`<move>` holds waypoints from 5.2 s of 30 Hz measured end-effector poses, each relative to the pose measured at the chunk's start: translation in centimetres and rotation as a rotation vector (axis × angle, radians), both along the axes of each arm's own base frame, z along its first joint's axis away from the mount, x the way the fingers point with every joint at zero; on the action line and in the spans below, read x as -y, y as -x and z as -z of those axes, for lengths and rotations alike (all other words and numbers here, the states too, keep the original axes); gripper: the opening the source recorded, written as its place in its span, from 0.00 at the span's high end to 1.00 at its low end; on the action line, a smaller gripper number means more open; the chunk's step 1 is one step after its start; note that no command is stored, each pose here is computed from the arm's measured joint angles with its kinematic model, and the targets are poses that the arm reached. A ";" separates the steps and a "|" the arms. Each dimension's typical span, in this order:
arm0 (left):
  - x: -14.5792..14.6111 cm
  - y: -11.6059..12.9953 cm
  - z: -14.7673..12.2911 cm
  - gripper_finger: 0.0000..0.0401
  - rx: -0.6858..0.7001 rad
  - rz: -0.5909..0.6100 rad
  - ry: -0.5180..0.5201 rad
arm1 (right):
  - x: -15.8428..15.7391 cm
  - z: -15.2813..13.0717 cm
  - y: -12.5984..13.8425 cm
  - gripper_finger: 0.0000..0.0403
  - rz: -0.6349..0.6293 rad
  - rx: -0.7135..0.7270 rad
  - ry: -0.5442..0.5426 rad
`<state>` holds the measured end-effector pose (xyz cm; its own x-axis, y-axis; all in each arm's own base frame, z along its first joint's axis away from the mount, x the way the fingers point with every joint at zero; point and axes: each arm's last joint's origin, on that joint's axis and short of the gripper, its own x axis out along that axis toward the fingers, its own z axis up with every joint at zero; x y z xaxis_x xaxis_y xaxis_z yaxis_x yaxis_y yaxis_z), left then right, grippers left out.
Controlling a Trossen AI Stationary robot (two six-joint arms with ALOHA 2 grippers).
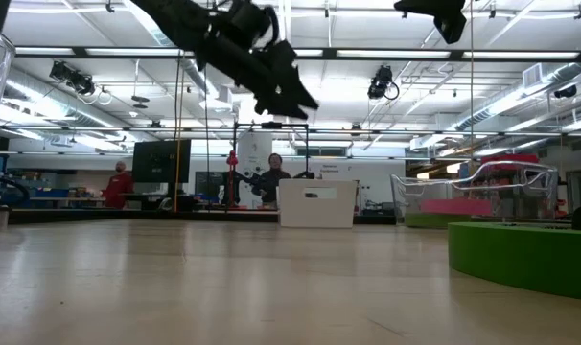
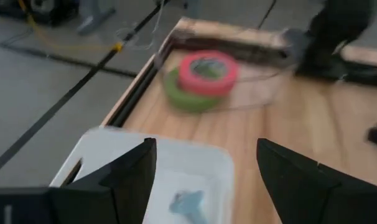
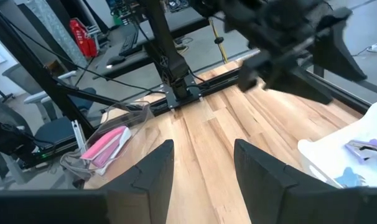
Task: Pick and place Stapler, Stapler remover, tape
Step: Put the green tape into the top transparent bin
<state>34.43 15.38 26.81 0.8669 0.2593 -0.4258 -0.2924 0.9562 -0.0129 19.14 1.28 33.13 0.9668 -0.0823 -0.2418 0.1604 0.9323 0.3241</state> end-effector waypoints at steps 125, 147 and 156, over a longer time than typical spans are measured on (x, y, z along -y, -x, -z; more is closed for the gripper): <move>11.8 6.5 -8.7 0.31 -0.008 0.096 -0.083 | -10.1 20.2 -9.1 0.51 -0.790 -0.762 0.466; 11.8 6.5 -8.7 0.31 -0.008 0.096 -0.083 | -10.1 20.2 -9.1 0.82 -0.824 -0.758 0.438; 11.8 6.5 -8.7 0.31 -0.008 0.096 -0.083 | -10.3 20.0 -9.0 0.83 -0.824 -0.754 0.368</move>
<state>27.93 3.63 35.49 0.8862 0.2100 -0.4130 -0.1993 0.9775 0.0693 28.16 11.53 13.15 0.3833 0.3165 -0.8677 -0.4987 0.8616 0.0940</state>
